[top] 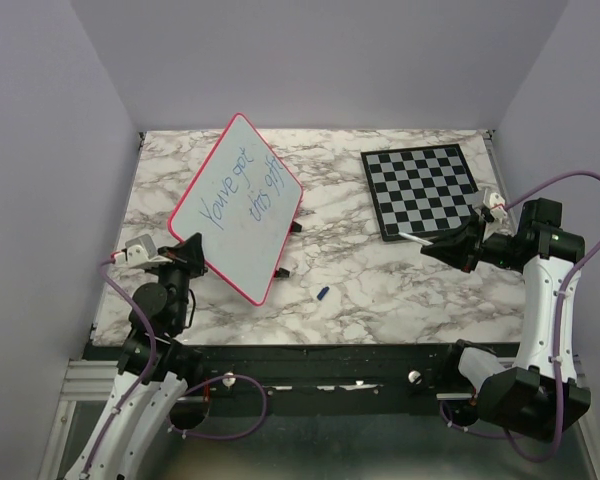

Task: Write a sentence on the whiteboard
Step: Put down the whiteboard on the whiteboard stand.

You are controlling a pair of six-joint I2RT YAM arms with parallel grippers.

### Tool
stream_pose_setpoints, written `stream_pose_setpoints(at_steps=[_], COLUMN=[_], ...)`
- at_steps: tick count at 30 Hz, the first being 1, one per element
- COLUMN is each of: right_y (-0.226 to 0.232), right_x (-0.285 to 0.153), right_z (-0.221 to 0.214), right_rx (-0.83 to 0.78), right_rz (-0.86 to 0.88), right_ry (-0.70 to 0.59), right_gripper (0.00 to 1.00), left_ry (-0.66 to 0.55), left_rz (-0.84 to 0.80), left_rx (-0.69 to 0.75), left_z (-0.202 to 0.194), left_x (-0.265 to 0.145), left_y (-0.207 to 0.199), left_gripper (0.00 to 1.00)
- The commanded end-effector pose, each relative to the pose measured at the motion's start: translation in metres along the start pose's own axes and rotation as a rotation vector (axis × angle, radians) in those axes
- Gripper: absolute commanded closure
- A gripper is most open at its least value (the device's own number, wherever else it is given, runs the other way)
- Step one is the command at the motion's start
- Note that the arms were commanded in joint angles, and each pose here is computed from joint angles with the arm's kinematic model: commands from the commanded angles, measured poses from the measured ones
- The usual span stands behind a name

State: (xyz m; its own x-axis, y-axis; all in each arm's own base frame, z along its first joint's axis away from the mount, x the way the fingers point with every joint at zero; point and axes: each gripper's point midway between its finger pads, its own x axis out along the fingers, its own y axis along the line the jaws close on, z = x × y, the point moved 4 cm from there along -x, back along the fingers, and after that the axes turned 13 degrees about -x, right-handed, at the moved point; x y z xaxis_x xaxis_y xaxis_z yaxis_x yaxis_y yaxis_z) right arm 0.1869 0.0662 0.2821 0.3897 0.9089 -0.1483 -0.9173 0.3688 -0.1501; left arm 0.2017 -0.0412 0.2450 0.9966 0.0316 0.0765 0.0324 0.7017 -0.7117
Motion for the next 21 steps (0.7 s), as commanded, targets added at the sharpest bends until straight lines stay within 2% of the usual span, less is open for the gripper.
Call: stream_pose_setpoints(at_steps=[1, 7, 14, 21], right_y=[0.024, 0.022, 0.022, 0.023], right_x=[0.000, 0.000, 0.000, 0.000], right_z=[0.008, 0.008, 0.008, 0.009], right_rx=[0.153, 0.156, 0.153, 0.150], right_rz=[0.032, 0.035, 0.032, 0.032], right_ry=[-0.020, -0.020, -0.016, -0.020], right_gripper=[0.99, 0.99, 0.99, 1.00], left_ry=[0.118, 0.174, 0.276, 0.284], left_rz=[0.197, 0.217, 0.218, 0.254], left_rx=[0.233, 0.239, 0.312, 0.200], left_z=[-0.024, -0.041, -0.058, -0.042], left_x=[-0.004, 0.001, 0.004, -0.013], left_y=[0.047, 0.049, 0.038, 0.027], left_gripper=[1.00, 1.00, 1.00, 1.00])
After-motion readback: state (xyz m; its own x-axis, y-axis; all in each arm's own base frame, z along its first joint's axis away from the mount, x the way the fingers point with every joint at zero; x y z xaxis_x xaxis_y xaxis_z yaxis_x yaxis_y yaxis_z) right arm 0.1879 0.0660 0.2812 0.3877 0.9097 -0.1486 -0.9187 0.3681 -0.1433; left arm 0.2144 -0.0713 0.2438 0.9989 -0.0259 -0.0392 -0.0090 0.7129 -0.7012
